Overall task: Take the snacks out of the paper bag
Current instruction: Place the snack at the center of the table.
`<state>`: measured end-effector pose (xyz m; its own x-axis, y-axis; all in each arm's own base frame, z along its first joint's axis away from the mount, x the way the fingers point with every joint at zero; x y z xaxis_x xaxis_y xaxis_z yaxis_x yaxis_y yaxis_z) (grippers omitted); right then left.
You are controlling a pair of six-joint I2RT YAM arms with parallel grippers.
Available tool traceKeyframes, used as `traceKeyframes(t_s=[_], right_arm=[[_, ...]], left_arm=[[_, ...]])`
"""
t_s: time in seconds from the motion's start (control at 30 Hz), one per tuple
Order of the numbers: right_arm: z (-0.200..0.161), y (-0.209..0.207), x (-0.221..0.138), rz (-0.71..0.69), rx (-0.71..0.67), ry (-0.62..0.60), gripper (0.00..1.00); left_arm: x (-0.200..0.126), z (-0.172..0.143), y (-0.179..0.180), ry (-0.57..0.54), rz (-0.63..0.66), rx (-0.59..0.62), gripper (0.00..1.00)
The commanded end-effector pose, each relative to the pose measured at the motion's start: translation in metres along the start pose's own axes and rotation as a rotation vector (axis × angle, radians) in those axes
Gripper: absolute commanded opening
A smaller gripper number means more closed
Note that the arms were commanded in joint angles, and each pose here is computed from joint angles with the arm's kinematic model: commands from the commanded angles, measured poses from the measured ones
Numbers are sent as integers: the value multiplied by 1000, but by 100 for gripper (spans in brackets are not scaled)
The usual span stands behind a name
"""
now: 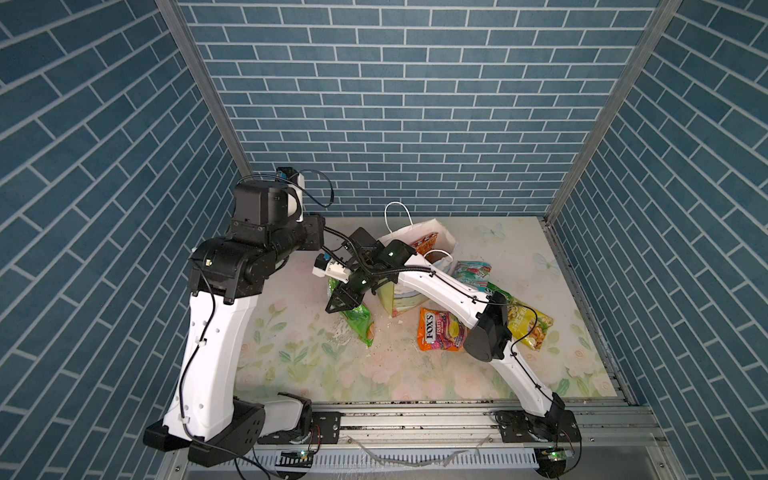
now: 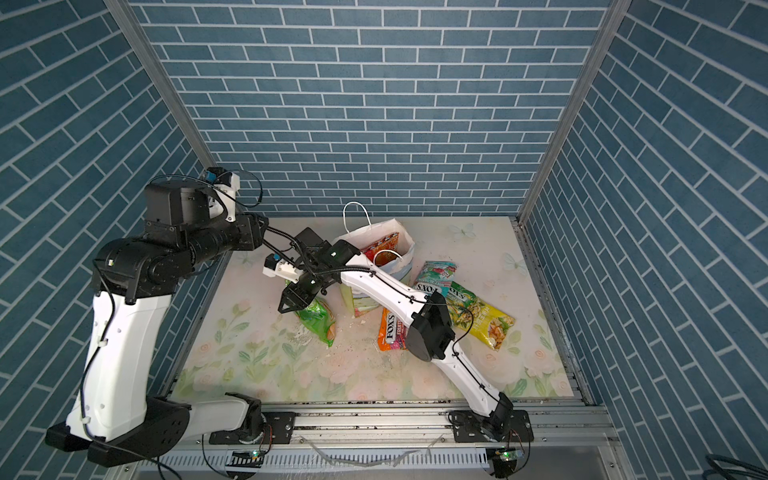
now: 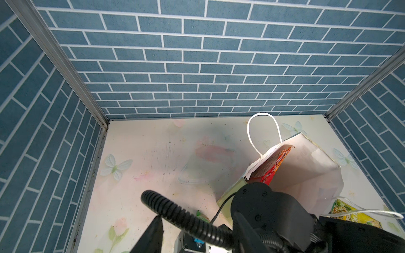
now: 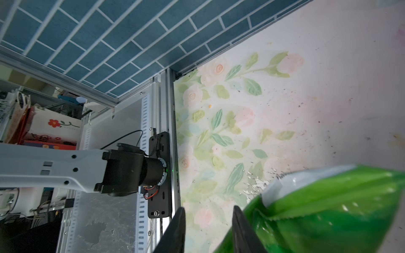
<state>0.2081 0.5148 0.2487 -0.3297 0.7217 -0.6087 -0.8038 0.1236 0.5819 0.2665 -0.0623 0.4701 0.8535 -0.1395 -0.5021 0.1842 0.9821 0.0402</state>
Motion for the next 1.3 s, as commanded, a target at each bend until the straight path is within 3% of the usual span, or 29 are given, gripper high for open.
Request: traceKeyframes(t_s=[0.0, 0.33, 0.43, 0.67, 0.83, 1.1, 1.27], right_arm=[[9, 9, -7, 107, -30, -29, 39], [18, 33, -50, 15, -121, -139, 37], [23, 50, -83, -26, -169, -222, 37], [16, 56, -135, -132, -185, -323, 36], [3, 50, -165, -318, -158, -398, 30], [-54, 29, -165, -486, -47, -297, 29], [-85, 1, -151, -679, -7, -221, 11]], left_arm=[[8, -8, 6, 43, 39, 10, 52], [19, -7, 4, 44, 33, -4, 51], [22, -8, 3, 55, 26, -3, 46], [25, -8, 1, 61, 13, -2, 45], [25, -8, 2, 57, 17, -4, 45], [31, -14, 2, 78, 20, -11, 45], [33, -12, 3, 82, 31, -8, 45]])
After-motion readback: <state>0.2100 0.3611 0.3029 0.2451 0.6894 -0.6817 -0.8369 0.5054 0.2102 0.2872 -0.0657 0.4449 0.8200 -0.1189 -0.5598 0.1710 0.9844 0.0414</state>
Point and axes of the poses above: each gripper's point midway between its finger pads, its own x axis out along the fingers, its own y axis along the line the jaws close on, z = x × y, the point moved 5 cm from there along -x, back along the fingers, and after that the axes turned 10 degrees about x, right-handed, at the moved point
